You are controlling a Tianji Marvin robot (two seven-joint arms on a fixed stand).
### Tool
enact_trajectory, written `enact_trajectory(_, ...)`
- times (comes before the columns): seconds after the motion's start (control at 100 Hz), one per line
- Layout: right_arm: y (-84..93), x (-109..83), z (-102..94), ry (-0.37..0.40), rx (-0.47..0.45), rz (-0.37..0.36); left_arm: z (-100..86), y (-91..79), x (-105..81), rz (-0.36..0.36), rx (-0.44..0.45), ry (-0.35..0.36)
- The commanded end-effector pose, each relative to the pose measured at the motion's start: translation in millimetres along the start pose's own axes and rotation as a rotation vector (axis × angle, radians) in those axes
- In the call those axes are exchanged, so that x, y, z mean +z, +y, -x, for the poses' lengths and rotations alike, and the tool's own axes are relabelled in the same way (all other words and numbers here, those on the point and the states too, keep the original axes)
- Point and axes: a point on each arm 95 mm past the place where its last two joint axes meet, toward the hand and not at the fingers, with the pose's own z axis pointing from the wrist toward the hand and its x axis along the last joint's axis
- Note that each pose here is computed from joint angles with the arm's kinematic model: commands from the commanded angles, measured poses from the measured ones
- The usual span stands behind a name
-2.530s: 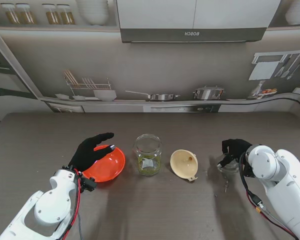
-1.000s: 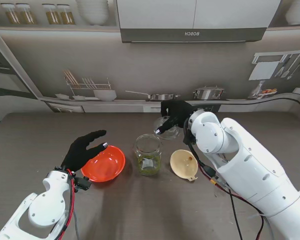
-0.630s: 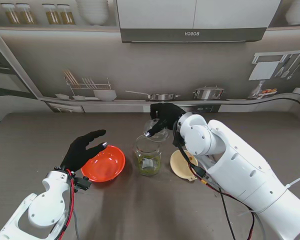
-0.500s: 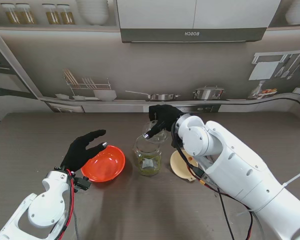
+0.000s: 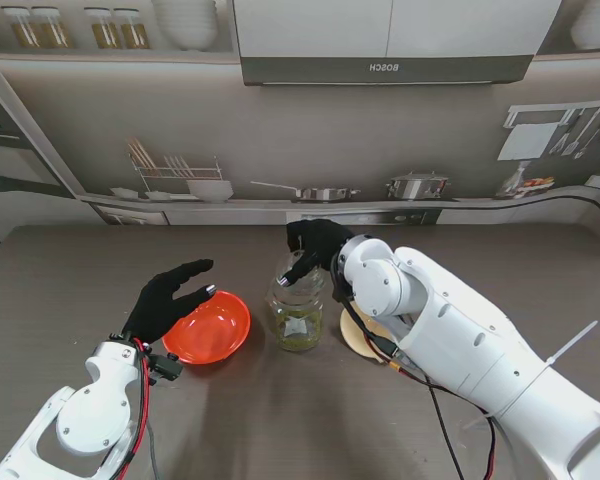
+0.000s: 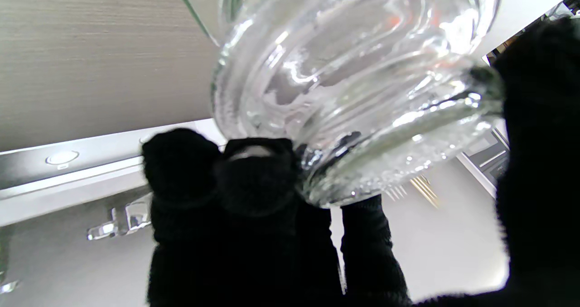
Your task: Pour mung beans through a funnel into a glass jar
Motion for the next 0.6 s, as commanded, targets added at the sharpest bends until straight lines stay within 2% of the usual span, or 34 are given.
enact_trajectory(0.0,-1.4,2.8,-8.3,0.022,-0.002,-0.013,-2.0,3.3,-0.2,0.019,-0.008,0.004)
enact_trajectory(0.59,-17.8,11.9,-9.6,0.041,-0.054,-0.053,-2.8,2.6,-1.3,0.015,-0.009,0.005)
